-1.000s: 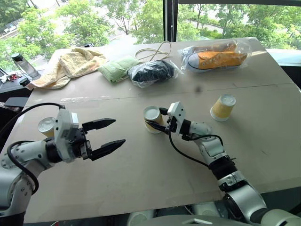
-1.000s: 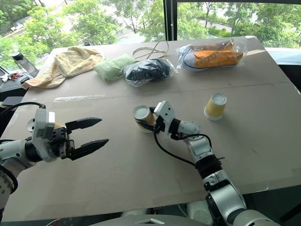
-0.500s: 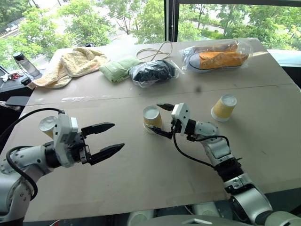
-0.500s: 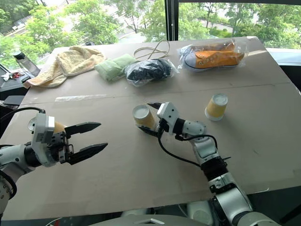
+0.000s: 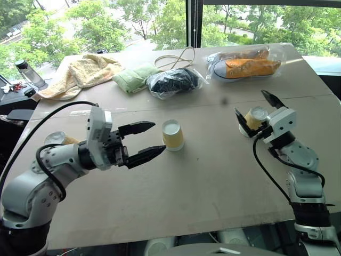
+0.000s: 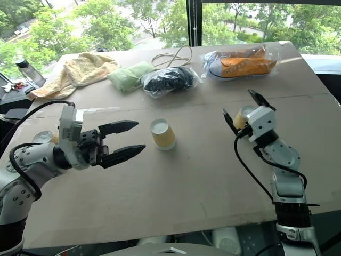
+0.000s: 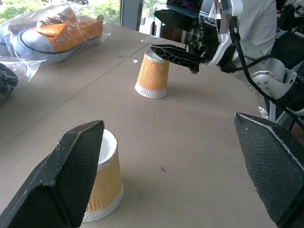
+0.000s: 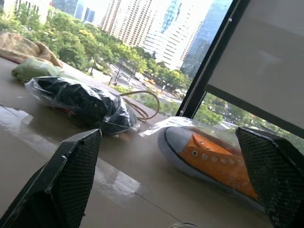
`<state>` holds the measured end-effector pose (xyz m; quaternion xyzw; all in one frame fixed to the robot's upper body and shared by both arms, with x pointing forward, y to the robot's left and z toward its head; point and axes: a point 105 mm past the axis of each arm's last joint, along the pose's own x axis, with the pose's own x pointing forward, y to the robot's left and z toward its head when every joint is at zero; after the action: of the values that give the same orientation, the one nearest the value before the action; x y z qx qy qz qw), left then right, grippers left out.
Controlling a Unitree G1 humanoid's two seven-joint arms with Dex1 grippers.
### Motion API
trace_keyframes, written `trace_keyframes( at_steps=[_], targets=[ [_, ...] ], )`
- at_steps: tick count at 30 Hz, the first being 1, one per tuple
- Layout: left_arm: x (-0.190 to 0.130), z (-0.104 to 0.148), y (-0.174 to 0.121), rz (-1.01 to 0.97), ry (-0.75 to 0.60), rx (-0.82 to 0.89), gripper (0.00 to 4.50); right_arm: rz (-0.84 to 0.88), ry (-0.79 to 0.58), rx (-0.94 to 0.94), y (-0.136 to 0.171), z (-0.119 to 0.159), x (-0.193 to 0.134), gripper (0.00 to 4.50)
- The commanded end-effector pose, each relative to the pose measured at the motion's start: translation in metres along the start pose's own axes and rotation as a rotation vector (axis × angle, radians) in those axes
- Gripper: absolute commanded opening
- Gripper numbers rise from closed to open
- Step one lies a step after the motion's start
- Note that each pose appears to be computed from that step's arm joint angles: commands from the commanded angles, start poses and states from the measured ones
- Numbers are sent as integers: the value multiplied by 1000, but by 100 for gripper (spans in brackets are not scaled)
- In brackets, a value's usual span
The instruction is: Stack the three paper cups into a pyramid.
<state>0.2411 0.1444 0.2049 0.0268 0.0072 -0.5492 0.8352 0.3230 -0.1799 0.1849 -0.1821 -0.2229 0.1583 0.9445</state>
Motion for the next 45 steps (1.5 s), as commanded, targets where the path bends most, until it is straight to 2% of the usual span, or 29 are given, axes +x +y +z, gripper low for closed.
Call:
trace_keyframes(
  at_steps=[1,5,11,18,26,32,40,42,45],
  targets=[
    [14,9,-6,-52,-2,21,450,-157,71,75,-22,-15,-10,448],
    [14,7,-5,-52,19,13,450,-154,136,201,-13,-29,-11,448],
    [15,9,-3,-40,11,44,450,-181,176,275,-14,-39,-12,448],
    [17,19,-3,-41,-42,157,450,-107,157,326,-2,-36,-9,448],
    [18,20,-3,-41,-54,182,450,-71,139,338,5,-32,-7,448],
    [21,22,-3,-51,-67,192,450,-113,193,324,1,-47,-6,448],
    [22,23,-4,-65,-73,200,450,-113,186,319,-1,-50,-1,448],
    [22,23,-4,-66,-72,201,450,-106,180,319,-1,-49,0,398],
    [22,22,-4,-65,-71,203,450,-94,173,334,2,-48,1,277]
  ],
)
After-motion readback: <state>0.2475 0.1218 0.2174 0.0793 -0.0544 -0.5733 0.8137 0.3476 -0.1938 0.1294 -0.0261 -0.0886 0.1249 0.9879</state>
